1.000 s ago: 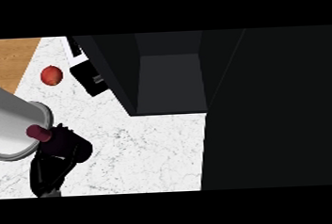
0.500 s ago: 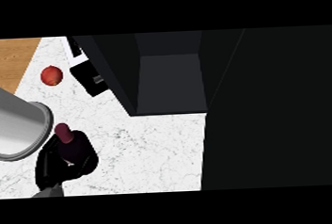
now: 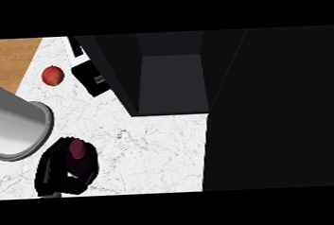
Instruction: Pick up the wine, place it into the cabinet and close the cabinet
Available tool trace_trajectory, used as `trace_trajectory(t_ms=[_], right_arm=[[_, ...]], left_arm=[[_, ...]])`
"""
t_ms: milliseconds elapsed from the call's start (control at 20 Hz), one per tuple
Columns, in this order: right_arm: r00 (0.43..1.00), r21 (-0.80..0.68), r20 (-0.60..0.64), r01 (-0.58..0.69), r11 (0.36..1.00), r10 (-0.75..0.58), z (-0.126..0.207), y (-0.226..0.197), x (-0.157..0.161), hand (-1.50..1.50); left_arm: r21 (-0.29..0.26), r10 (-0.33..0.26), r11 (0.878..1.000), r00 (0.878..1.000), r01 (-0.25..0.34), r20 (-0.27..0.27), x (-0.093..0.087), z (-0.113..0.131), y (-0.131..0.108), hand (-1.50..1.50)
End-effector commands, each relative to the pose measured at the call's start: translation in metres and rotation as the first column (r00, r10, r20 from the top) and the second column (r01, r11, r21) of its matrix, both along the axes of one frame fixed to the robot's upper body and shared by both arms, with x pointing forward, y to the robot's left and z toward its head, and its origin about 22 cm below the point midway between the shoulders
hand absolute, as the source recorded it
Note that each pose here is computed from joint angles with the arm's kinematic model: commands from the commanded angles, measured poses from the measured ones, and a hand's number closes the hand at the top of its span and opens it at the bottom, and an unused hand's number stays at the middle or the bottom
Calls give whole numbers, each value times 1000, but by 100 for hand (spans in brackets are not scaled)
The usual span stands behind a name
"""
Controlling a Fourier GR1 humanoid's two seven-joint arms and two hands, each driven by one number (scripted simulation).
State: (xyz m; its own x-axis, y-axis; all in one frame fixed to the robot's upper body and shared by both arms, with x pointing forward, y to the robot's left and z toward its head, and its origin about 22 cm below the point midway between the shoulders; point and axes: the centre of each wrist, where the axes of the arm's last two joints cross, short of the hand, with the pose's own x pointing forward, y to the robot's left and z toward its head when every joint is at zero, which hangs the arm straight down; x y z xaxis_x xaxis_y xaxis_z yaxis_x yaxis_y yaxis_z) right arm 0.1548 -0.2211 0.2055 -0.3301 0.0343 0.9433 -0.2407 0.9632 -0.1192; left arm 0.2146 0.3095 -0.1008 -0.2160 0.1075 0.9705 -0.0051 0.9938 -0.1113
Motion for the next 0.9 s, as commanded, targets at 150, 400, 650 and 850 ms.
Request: trace_trajectory(t_ms=[150, 400, 650, 850], right_arm=[[999, 36, 29, -47, 998, 46, 5, 1, -3, -150], [998, 44, 36, -52, 998, 50, 14, -3, -6, -150], [998, 66, 24, -56, 996, 54, 9, -6, -8, -150], [998, 57, 36, -52, 997, 50, 3, -8, -11, -150]], left_arm=[[75, 45, 996, 987, -57, 152, 11, 36, -7, 150], [-21, -55, 998, 986, 59, 157, -5, 60, -21, 150], [-55, -123, 990, 982, 132, 145, 2, 106, -51, 150], [-7, -110, 994, 982, 113, 154, -4, 138, -52, 150]])
